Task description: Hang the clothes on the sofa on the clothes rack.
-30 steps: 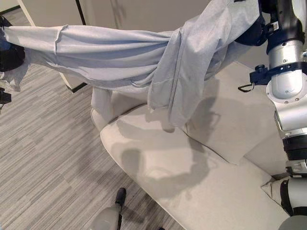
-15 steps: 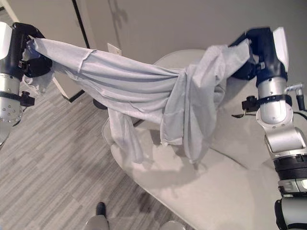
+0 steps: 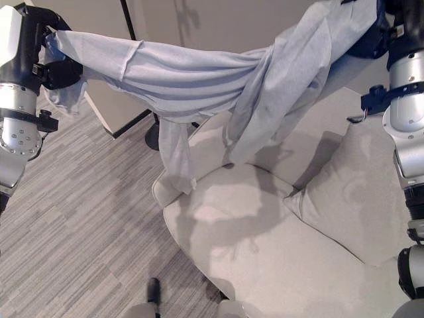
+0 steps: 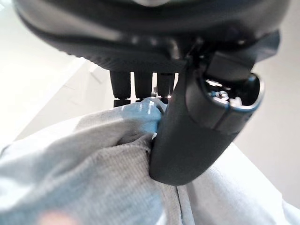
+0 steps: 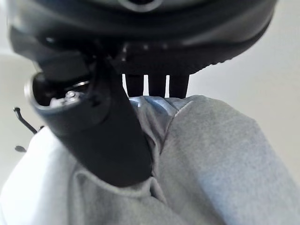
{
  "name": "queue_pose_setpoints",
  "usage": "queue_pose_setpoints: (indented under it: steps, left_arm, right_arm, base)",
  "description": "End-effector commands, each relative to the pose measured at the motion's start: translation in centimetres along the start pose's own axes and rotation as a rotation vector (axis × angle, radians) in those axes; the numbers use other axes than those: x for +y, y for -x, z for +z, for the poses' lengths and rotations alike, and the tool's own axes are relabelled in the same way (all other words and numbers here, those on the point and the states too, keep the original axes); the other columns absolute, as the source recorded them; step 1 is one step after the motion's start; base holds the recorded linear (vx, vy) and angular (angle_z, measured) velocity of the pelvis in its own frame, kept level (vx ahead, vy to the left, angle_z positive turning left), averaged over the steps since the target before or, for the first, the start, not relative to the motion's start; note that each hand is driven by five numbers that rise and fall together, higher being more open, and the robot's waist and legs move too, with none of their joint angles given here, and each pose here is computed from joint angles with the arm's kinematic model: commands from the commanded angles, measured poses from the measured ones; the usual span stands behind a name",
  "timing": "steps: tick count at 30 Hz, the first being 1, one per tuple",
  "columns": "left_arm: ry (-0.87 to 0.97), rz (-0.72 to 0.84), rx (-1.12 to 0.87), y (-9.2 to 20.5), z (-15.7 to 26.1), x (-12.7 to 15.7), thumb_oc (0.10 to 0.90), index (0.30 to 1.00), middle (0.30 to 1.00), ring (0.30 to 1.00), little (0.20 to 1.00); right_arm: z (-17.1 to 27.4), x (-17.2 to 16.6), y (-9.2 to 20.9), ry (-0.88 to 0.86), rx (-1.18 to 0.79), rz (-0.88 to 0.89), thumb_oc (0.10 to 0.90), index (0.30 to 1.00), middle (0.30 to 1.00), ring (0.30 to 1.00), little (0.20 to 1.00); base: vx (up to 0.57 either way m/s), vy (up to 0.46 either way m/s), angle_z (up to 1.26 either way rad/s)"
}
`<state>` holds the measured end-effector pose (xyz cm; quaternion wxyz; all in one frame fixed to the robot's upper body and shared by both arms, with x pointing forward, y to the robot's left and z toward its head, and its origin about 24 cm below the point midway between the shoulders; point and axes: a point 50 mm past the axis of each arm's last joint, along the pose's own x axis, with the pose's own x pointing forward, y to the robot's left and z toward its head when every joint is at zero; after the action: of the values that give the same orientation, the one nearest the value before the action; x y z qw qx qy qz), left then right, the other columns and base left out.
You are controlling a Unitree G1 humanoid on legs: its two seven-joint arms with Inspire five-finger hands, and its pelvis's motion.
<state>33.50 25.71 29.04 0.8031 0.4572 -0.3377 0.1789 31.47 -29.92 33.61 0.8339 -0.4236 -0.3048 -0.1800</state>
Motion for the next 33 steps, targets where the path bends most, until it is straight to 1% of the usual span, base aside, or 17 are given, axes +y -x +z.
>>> queue_pose_setpoints:
  steps: [1,7,11,16,17,19,22,25,29,33]
  left_arm:
    - [0.065,0.194,-0.064,-1.5,1.3,4.1,0.400,0.300,0.300,0.300,0.300]
    - [0.079,0.176,-0.076,-2.0,1.9,3.3,0.400,0.300,0.300,0.300,0.300]
    - [0.100,0.163,-0.099,-2.4,2.6,2.7,0.400,0.300,0.300,0.300,0.300]
    - [0.085,0.176,-0.112,-2.9,2.9,3.0,0.400,0.300,0.300,0.300,0.300]
    - [0.095,0.168,-0.161,-3.5,4.1,3.1,0.400,0.300,0.300,0.300,0.300]
    - [0.102,0.155,-0.180,-3.5,4.6,2.7,0.400,0.300,0.300,0.300,0.300]
    - [0.100,0.157,-0.234,-4.0,6.0,3.1,0.400,0.300,0.300,0.300,0.300]
    - [0.123,0.139,-0.252,-4.3,6.8,2.5,0.400,0.300,0.300,0.300,0.300]
    - [0.138,0.122,-0.225,-3.9,6.4,1.9,0.400,0.300,0.300,0.300,0.300]
    - [0.147,0.121,-0.197,-3.6,5.9,1.6,0.400,0.300,0.300,0.300,0.300]
  right_arm:
    - [3.2,-4.2,-1.3,-0.071,-0.144,-0.202,0.400,0.300,0.300,0.300,0.300]
    - [2.1,-3.2,-0.2,-0.080,-0.114,-0.185,0.400,0.300,0.300,0.300,0.300]
    - [1.9,-2.8,0.4,-0.085,-0.117,-0.183,0.400,0.300,0.300,0.300,0.300]
    - [1.4,-1.8,0.9,-0.092,-0.107,-0.162,0.400,0.300,0.300,0.300,0.300]
    - [1.1,-2.6,1.1,-0.081,-0.091,-0.180,0.400,0.300,0.300,0.300,0.300]
    - [0.8,-2.5,1.3,-0.077,-0.077,-0.183,0.400,0.300,0.300,0.300,0.300]
    - [1.6,-2.1,0.8,-0.113,-0.101,-0.207,0.400,0.300,0.300,0.300,0.300]
    - [2.5,-1.9,0.1,-0.123,-0.135,-0.191,0.400,0.300,0.300,0.300,0.300]
    - [2.5,-1.8,-0.2,-0.110,-0.128,-0.159,0.400,0.300,0.300,0.300,0.300]
    - [2.3,-2.6,-0.6,-0.077,-0.116,-0.167,0.400,0.300,0.300,0.300,0.300]
  base:
    - [0.04,0.091,0.01]
    - [0.08,0.213,0.11]
    - [0.08,0.410,0.01]
    - [0.17,0.702,-0.03]
    - [0.22,0.738,-0.35]
    - [0.11,0.584,-0.25]
    - [-0.08,0.852,-0.57]
    - [-0.11,0.541,-0.44]
    - [-0.06,0.277,-0.25]
    - [-0.03,0.143,-0.03]
